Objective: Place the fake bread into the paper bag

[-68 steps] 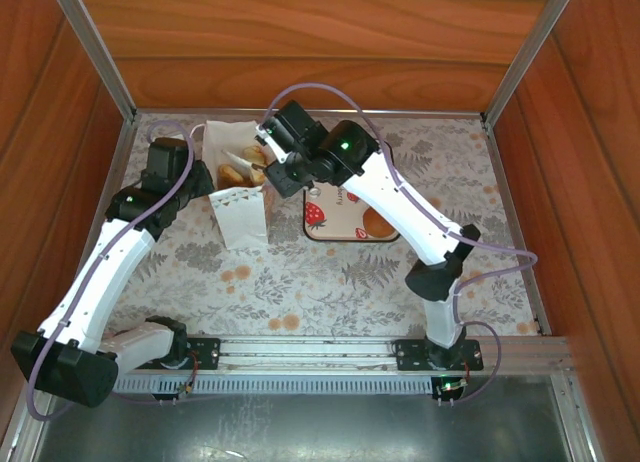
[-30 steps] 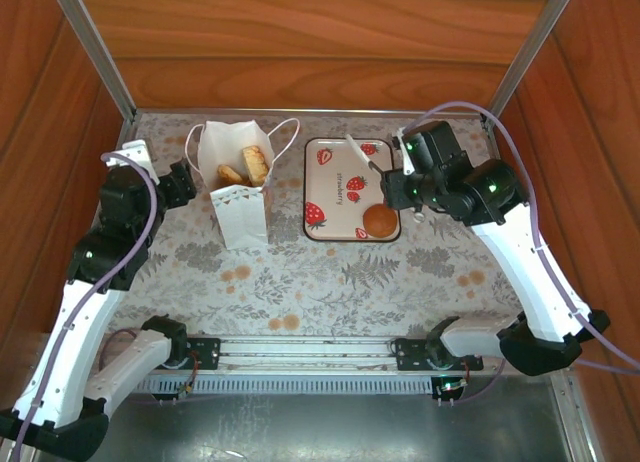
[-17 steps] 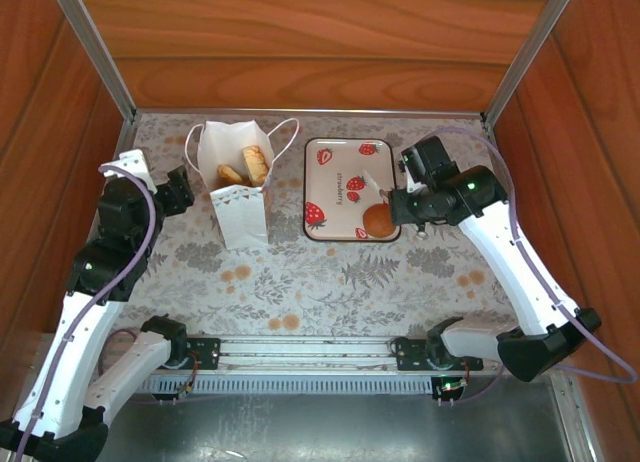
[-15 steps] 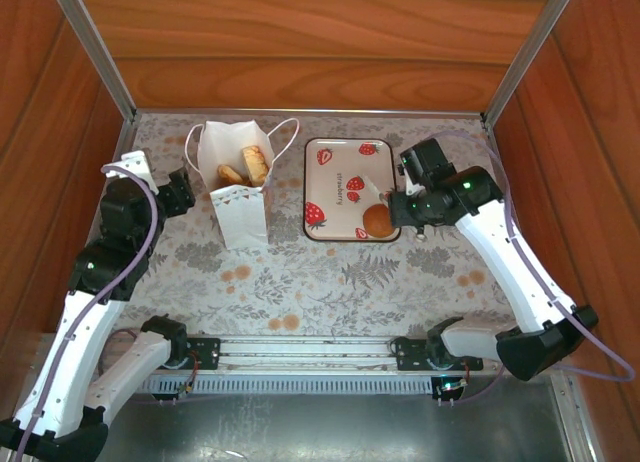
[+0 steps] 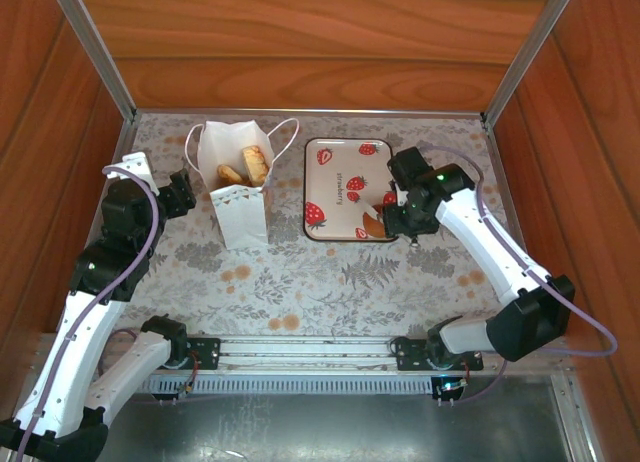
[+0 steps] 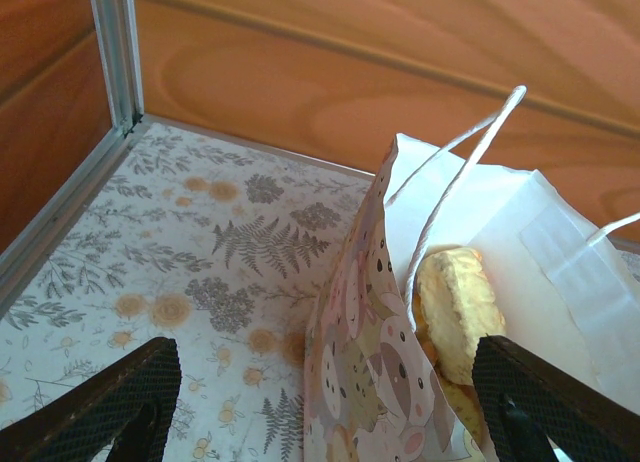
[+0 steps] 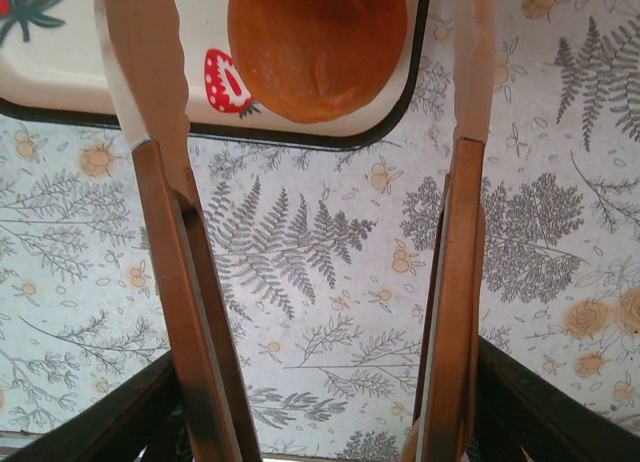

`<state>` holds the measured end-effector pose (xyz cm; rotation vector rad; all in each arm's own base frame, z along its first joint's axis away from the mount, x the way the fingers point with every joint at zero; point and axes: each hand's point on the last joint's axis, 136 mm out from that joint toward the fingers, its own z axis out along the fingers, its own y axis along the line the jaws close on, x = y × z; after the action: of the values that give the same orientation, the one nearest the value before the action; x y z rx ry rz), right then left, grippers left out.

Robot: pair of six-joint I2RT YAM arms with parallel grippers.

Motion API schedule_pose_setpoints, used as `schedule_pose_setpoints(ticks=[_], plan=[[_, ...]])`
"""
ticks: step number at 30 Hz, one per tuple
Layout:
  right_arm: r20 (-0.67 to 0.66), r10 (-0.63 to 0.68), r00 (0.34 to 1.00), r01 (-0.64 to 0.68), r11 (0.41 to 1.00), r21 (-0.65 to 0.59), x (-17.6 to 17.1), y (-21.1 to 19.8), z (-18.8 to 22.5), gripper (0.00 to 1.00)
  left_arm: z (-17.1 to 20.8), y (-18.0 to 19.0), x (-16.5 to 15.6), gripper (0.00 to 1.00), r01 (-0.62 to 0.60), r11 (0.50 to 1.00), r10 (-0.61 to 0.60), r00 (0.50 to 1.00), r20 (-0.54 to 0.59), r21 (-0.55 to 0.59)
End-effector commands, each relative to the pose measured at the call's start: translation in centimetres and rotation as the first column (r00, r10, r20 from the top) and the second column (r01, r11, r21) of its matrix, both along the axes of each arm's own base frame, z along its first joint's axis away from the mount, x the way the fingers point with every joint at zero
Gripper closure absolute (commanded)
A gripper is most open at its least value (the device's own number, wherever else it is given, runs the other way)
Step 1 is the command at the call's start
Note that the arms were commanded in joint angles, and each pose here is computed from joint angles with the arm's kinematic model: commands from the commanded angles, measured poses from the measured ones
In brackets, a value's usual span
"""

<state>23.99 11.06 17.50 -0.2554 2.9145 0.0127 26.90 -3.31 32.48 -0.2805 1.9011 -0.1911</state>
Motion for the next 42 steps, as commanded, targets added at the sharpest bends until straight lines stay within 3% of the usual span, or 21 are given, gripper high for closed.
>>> schedule_pose_setpoints(ticks=[1,30,42], plan=[[-0.044,-0.014,0.999,0.015,1.000,0.009,-0.5,-0.2,-0.9,0.33,0.2,0.3,0.2,0.19,-0.014,1.000,0.013,1.000,0.011,0.010],[-0.154,-0.001,0.988,-0.005,0.999,-0.037,0.6,0.5,-5.2,0.33,0.0,0.2,0.3,0.19,-0.010,1.000,0.010,1.000,0.002,0.012],[-0.178,-0.001,0.984,-0.004,1.000,-0.026,0.7,0.7,-6.1,0.40,-0.5,0.5,0.4,0.19,-0.022,0.999,0.022,1.000,-0.012,0.031]])
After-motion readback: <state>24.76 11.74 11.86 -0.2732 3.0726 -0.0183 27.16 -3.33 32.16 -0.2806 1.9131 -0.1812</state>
